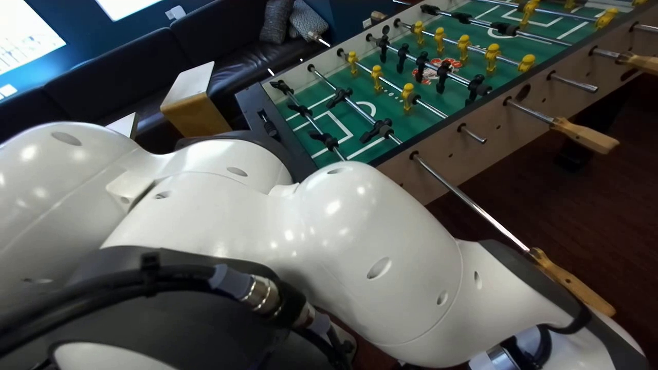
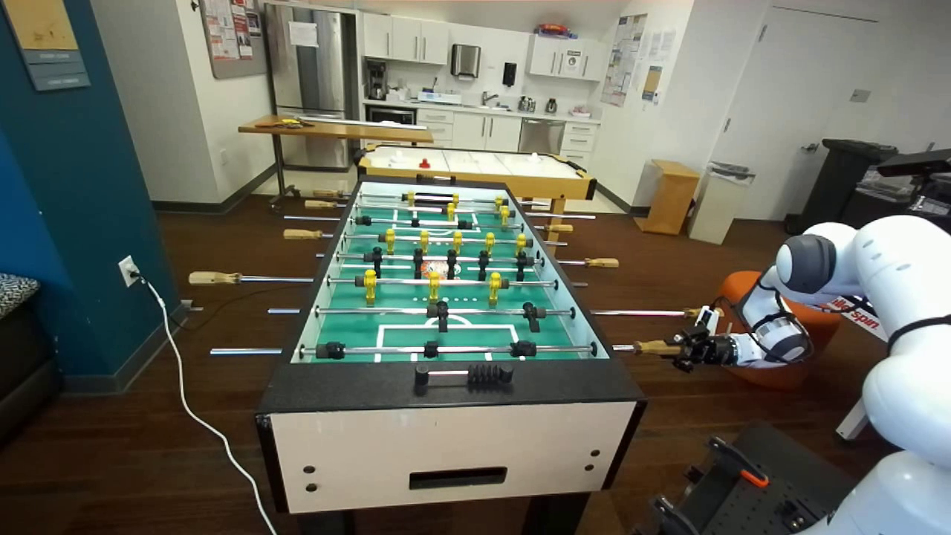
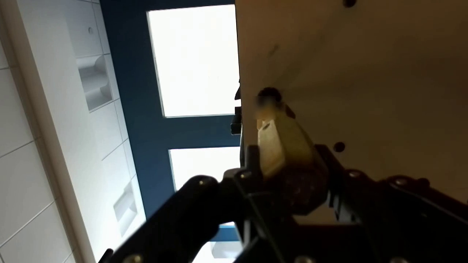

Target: Twist and then pull the first rod on the right side of the foosball table

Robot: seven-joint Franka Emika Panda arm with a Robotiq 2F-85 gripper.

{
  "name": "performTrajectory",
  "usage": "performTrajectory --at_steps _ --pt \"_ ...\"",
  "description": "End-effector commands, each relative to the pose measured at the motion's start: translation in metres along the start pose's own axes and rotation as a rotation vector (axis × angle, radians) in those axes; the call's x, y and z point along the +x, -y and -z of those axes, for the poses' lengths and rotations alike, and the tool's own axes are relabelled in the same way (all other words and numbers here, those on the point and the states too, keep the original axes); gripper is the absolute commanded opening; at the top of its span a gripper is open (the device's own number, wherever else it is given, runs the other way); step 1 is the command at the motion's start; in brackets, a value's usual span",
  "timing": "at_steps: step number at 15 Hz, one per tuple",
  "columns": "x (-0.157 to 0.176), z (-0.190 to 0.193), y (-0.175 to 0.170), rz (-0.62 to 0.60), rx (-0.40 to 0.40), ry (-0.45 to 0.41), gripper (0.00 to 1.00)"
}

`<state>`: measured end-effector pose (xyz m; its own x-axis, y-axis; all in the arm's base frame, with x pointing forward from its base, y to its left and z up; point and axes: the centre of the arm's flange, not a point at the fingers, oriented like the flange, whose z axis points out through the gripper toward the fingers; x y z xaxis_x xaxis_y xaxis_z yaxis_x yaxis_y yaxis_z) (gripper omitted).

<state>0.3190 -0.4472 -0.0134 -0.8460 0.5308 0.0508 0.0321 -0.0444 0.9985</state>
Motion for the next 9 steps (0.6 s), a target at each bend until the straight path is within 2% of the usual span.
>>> performTrajectory --at_steps 1,9 --pt "-0.003 0.003 -0.009 0.039 -0.035 -0.025 0.15" --pt "0.004 0.011 -0.03 0.479 0.048 -0.058 0.15"
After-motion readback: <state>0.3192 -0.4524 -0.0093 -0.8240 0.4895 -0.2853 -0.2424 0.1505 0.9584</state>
